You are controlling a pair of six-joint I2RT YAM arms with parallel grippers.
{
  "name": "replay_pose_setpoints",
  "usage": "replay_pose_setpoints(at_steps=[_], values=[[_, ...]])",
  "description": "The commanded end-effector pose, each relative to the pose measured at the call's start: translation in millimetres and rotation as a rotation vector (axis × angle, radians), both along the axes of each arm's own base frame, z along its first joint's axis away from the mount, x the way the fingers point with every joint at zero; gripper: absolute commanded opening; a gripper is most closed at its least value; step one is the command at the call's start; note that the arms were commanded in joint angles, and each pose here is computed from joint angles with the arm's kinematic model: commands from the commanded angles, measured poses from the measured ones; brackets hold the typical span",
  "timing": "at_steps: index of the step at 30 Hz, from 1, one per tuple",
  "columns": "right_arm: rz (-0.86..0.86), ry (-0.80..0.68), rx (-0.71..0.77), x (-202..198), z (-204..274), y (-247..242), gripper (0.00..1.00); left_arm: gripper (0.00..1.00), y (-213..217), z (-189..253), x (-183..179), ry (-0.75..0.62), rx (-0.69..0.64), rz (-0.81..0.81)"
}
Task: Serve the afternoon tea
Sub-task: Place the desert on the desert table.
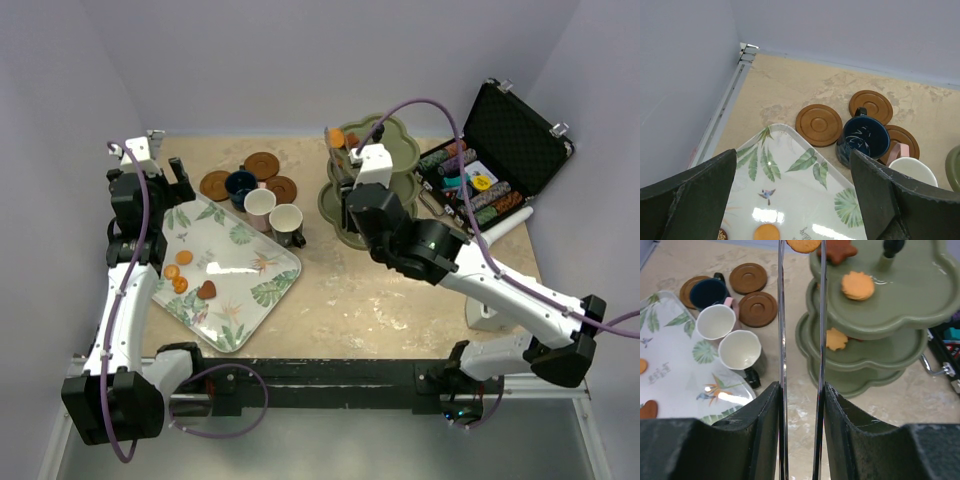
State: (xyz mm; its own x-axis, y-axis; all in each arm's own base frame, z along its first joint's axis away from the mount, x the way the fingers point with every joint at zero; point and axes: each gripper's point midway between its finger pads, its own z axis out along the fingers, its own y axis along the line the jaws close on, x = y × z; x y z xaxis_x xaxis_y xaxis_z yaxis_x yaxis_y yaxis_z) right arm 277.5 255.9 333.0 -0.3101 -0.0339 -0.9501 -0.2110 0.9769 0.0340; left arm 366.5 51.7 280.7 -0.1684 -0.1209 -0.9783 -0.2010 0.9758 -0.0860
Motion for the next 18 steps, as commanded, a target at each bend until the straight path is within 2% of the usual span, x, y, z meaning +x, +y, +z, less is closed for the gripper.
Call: replay_pose_setpoints(at_steps=[1, 18], values=[[-0.079, -0.033, -0.004, 5, 21, -40, 0.36, 0.99, 0, 18, 1, -0.062, 0.020, -0.002], [-0.074, 0.031, 0.036, -3, 2, -67, 0.36, 0.99, -4, 16, 3, -0.057, 0.008, -0.020]])
